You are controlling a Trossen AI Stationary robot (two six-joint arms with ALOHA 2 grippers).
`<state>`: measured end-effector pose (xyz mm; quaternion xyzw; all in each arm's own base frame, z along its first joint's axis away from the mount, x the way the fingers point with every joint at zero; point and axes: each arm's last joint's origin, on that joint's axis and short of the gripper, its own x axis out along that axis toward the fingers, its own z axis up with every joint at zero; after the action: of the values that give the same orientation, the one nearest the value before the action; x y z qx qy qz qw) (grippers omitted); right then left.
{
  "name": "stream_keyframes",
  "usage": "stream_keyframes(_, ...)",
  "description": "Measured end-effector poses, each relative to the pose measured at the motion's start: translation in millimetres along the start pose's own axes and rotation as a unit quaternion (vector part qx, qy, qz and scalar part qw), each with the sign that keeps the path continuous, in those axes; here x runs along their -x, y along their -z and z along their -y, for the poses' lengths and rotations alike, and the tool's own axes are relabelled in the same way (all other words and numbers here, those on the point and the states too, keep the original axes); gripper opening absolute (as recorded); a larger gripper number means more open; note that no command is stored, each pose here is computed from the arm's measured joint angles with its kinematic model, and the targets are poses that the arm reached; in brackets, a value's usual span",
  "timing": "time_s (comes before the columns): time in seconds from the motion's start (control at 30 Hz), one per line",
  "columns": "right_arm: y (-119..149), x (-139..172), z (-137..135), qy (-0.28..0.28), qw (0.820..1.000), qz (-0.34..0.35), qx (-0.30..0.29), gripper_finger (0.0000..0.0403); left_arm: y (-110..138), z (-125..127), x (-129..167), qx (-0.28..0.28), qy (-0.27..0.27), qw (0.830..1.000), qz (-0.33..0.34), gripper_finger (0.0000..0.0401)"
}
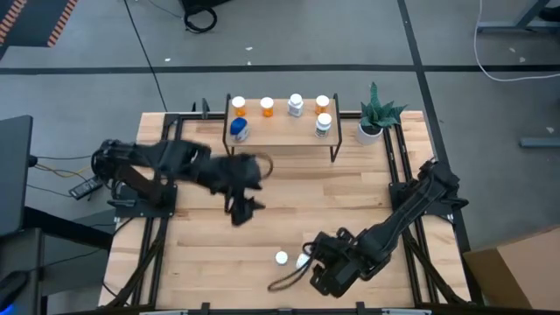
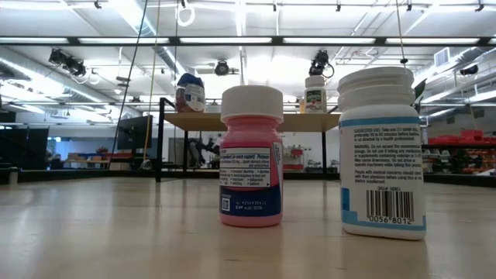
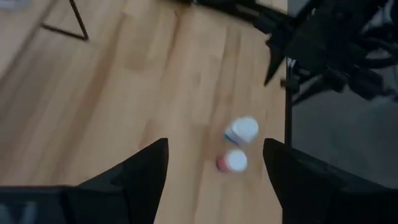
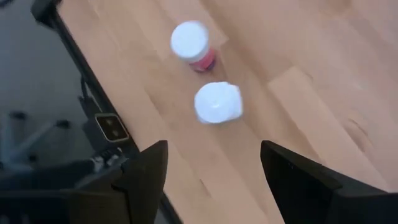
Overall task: Pick and place medicine bottles onto shelf by color
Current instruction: Put the light blue bottle on the shelf
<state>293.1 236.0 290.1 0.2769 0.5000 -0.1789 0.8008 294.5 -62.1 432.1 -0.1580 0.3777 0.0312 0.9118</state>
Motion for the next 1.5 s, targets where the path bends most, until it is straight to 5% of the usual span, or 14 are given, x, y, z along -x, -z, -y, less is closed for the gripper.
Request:
stream_keyframes(0.27,2.9,-53.0,-12.4,0.014,0.997,-0.045,0.057,0.0264,46.0,48.6,10.5,0.012,-0.01,0.997,-0.07,0.0255)
stream_keyframes(0.57,-20.4,-63.6,-5.6,0.03,0.998,-0.023,0.046,0.0287,66.3,78.3,19.7,0.059,-0.021,0.998,-0.03,0.0252)
stream_keyframes(0.97,-27.7,-80.9,-5.7,0.016,0.993,-0.055,0.105,0.0317,70.4,83.0,21.4,0.07,-0.024,0.997,-0.023,0.0248)
stream_keyframes(1.5,-24.7,-99.4,-5.7,0.031,0.992,-0.065,0.107,0.0314,70.6,82.6,21.4,0.069,-0.028,0.997,-0.022,0.0238)
